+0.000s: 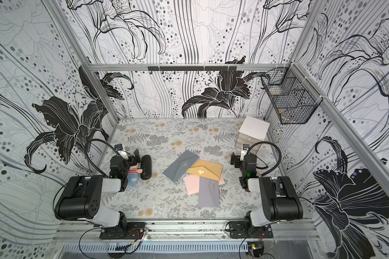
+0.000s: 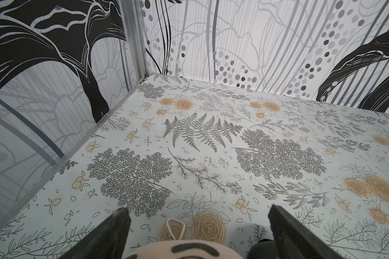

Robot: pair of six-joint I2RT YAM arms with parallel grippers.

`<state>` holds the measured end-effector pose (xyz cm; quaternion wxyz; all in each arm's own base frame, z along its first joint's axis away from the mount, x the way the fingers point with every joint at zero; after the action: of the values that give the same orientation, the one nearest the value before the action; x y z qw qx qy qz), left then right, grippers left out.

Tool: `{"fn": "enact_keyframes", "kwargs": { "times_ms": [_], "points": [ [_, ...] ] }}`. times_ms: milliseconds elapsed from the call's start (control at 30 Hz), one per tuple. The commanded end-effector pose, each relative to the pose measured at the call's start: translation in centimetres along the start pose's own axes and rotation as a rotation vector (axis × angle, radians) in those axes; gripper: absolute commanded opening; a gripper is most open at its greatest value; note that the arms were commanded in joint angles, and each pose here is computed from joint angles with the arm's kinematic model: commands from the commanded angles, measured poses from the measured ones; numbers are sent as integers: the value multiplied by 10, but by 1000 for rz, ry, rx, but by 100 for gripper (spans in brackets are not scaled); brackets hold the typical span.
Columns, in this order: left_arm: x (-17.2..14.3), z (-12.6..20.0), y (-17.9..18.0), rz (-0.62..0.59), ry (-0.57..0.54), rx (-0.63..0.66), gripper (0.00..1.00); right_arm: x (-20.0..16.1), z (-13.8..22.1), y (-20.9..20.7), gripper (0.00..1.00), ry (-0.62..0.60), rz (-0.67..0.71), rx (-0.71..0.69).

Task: Take the letter paper out of the envelope
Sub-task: Pick up the envelope from the center of the board.

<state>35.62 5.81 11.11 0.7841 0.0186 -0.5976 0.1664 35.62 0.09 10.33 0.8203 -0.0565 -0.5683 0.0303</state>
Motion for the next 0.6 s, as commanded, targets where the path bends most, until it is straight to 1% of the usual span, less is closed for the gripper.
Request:
{"fn": "enact_keyframes", "kwargs": {
  "times_ms": [0, 533, 567],
  "points": [
    [9, -2, -4, -18, -31, -19, 99, 2, -4, 2, 100, 3, 11, 9],
    [10, -2, -5, -17, -35, -20, 99, 1, -3, 2, 100, 5, 12, 8],
    [12, -1, -6, -17, -44, -27, 99, 7, -4, 3, 100, -5, 12, 16]
  ]
}}
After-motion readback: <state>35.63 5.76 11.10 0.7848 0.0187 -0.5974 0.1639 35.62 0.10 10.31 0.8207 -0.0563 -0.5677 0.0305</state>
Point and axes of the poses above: each gripper's point midway between its finger pads, its own z axis back along the fingers, its own y axis along the line the jaws close on, x = y × z, the point moved 3 cm from there along z, back along the fingers, and after that the axes turned 5 degrees about z, right-handed, at the moved point
